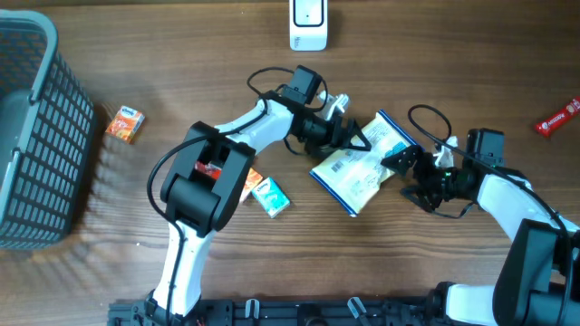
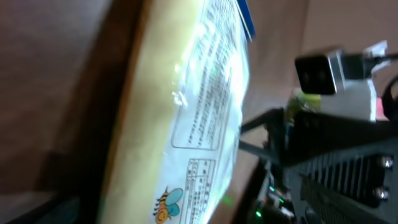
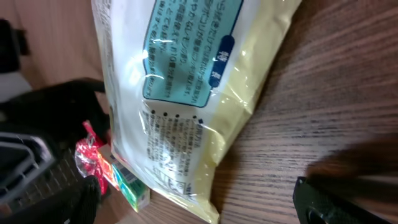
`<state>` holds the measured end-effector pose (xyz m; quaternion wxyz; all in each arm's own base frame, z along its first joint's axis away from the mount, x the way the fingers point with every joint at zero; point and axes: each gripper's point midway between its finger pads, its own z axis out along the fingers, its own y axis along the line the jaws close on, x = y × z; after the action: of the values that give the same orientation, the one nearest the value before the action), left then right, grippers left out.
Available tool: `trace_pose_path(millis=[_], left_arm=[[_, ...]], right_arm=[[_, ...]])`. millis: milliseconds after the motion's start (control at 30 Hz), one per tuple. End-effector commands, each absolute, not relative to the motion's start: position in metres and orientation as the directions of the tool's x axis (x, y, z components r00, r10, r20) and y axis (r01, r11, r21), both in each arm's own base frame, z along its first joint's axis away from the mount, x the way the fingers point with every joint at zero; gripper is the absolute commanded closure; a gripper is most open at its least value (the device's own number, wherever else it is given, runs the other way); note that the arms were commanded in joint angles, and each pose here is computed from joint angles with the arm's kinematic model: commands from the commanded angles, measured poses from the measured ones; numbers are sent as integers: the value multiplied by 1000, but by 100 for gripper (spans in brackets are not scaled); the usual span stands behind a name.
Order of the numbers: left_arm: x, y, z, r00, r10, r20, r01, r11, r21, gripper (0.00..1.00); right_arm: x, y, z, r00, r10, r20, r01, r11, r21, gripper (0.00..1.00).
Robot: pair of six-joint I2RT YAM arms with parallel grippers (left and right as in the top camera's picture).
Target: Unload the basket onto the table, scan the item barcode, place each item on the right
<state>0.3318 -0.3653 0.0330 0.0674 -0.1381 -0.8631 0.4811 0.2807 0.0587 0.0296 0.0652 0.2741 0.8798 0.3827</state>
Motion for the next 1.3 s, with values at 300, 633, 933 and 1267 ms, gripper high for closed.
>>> trace_pose_path(millis=[300,633,933,1267], left_arm=[[288,-382,3,-912,405,60,169,506,-846,96],[310,-364,60,-919,393,46,80,299,-951,96],[296,-359,124,-874,484,41,-39,15,-999,96],[291,-357,123,-868,481,125,-112,55,-992,96]], right_arm=[[281,60,27,-853,516,80,407,562,720,0],[288,41,27,-845,534,15,379,580,721,0],[298,50,37,-855,518,-11,325,552,768,0],[318,71,64,-873,487,29,228,355,907,0]])
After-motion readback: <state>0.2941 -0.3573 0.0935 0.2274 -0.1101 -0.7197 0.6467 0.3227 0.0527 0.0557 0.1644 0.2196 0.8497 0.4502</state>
